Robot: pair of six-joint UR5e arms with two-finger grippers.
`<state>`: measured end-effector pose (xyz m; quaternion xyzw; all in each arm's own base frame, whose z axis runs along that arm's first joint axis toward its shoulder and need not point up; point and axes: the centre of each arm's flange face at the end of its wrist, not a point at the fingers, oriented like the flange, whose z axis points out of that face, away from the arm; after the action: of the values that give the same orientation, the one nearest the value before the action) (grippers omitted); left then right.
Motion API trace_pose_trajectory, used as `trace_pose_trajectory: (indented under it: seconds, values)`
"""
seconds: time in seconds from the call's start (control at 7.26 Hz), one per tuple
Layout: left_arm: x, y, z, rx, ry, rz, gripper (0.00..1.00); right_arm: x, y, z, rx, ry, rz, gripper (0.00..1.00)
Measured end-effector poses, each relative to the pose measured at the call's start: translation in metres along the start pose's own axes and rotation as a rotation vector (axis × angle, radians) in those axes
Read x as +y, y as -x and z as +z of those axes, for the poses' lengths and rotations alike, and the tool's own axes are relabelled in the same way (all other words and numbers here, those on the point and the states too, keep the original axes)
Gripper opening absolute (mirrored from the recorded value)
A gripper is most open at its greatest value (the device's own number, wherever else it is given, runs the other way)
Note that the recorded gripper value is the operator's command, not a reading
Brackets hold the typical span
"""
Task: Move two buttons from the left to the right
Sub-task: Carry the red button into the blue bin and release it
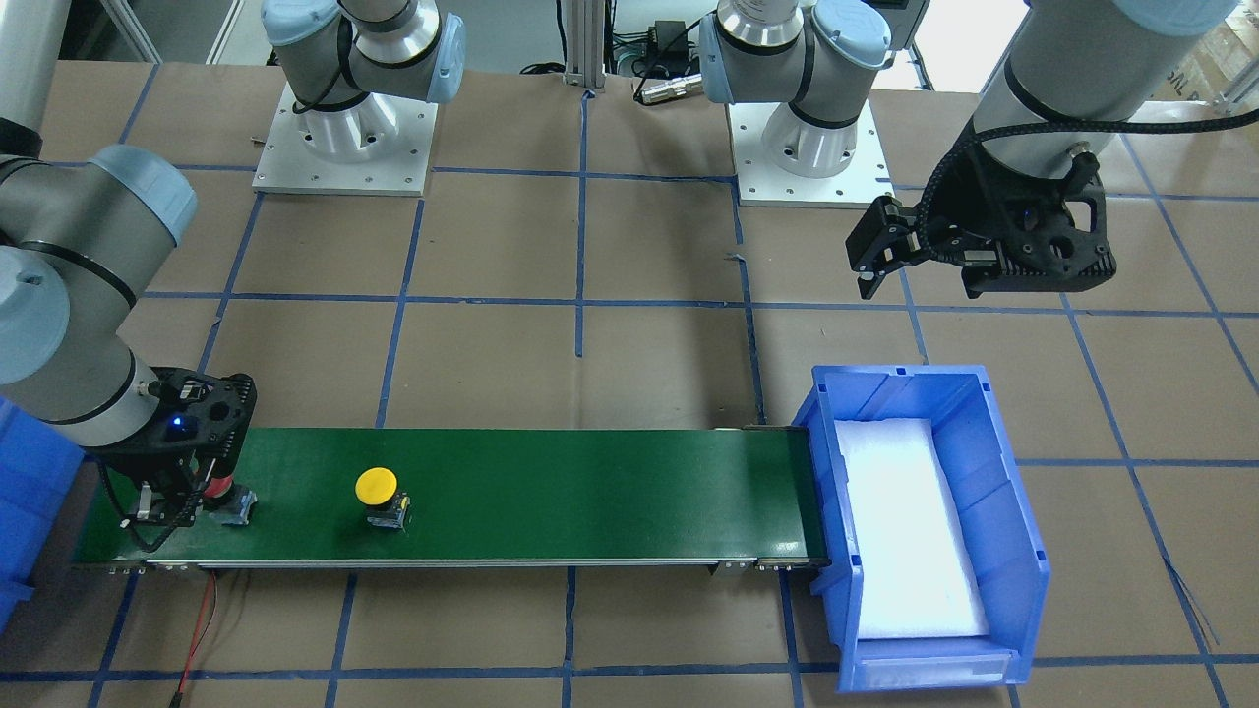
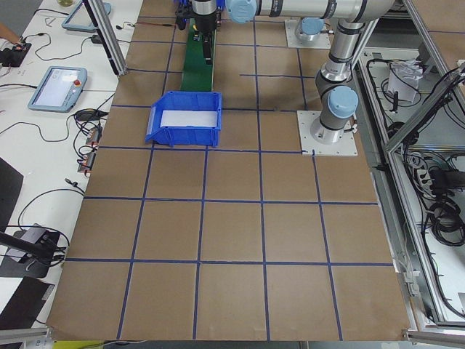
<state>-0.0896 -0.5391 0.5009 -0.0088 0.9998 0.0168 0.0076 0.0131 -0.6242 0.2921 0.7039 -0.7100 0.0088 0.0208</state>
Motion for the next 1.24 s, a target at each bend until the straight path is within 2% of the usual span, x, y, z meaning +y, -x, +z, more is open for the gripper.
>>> trace_pose_trajectory:
  seconds: [0.14, 0.41, 0.55, 0.83, 1.1, 1.24]
  values:
    - [0.0, 0.0, 0.0, 0.0, 0.0, 0.0, 1.0, 0.002, -0.002, -0.009, 0.013, 0.007, 0.002, 0.05]
    - [0.0, 0.0, 0.0, 0.0, 0.0, -0.001, 1.0, 0.018, -0.009, -0.051, 0.035, 0.021, 0.019, 0.05]
    - [0.0, 0.0, 0.0, 0.0, 0.0, -0.001, 1.0, 0.046, -0.007, -0.075, 0.042, 0.027, 0.049, 0.05]
    - [0.0, 0.0, 0.0, 0.0, 0.0, -0.001, 1.0, 0.128, 0.007, -0.108, 0.073, 0.049, 0.111, 0.05]
    - [0.0, 0.001, 0.0, 0.0, 0.001, -0.001, 1.0, 0.204, 0.031, -0.127, 0.099, 0.073, 0.181, 0.05]
    - [0.0, 0.001, 0.0, 0.0, 0.001, -0.001, 1.0, 0.238, 0.044, -0.127, 0.096, 0.077, 0.199, 0.05]
